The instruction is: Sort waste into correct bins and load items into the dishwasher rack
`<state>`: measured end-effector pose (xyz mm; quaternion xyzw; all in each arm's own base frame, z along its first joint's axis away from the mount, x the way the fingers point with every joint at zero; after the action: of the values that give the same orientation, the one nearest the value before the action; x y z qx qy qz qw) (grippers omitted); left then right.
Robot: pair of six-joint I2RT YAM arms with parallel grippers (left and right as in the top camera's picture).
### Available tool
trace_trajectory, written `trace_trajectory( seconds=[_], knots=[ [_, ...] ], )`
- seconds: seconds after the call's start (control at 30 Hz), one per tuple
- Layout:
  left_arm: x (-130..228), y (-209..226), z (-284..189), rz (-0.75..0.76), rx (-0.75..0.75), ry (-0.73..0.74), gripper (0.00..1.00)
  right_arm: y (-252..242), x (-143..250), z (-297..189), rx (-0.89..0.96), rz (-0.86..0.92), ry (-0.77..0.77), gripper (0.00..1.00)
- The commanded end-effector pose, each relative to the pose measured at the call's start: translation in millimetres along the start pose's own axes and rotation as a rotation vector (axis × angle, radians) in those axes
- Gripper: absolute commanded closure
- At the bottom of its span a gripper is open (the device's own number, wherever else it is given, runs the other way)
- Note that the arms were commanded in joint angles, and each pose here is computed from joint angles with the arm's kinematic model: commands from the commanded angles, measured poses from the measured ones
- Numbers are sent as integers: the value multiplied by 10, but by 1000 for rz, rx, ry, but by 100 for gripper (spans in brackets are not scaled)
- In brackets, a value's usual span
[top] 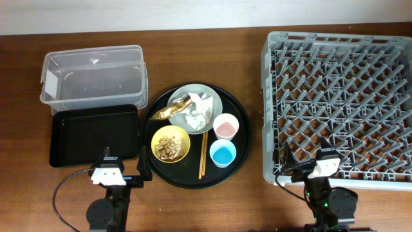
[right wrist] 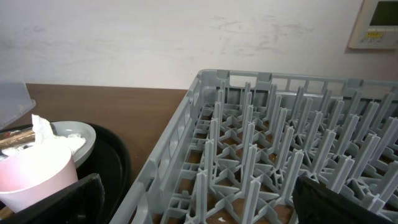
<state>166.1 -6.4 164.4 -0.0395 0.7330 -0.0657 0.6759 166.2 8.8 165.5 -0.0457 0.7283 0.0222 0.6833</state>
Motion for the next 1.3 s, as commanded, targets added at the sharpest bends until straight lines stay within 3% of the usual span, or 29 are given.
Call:
trace_trajectory(
  seconds=[0.0, 0.17, 0.33, 0.47, 0.6, 0.87, 1.03, 1.13, 1.27],
  knots=[
    [18, 15, 1, 15, -9, 3, 1, 5, 24, 1, -1, -2, 7, 2],
    [19, 17, 2, 15, -12, 4, 1, 9, 23, 1, -5, -1, 6, 2],
    [18, 10, 4, -5, -8, 30, 1, 16, 10, -5, -12, 117, 13, 2],
    [-257, -50, -52, -7, -3, 119, 1, 17, -169, -70, -11, 153, 86, 2],
    [-605, -101, -9, -10, -30, 290, 1, 7, -447, -61, -8, 165, 206, 2],
    [-1121, -192, 188, -21, -79, 742, 1, -24, -891, 96, 6, 191, 629, 1],
    [-1306, -245, 249, -29, -45, 699, 1, -32, -980, 161, 8, 196, 711, 2],
    [-1407, -328, 620, -5, 28, 589, 1, -32, -975, 158, 8, 196, 714, 2],
    [-1162, -614, 1343, 113, 146, 621, 1, -32, -975, 158, 8, 196, 714, 2]
  ],
)
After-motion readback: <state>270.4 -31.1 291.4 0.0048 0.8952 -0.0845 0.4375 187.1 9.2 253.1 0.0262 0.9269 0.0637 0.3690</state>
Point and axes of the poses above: each gripper's point midway between its finger pads, its own z axis out along the fingers, its own y axis along the line the jaws close on, x = y × z, the point moved 8 cm from there along -z, back along the fingers, and after that the axes turned 2 degrees about -z, right-handed, at the moved point
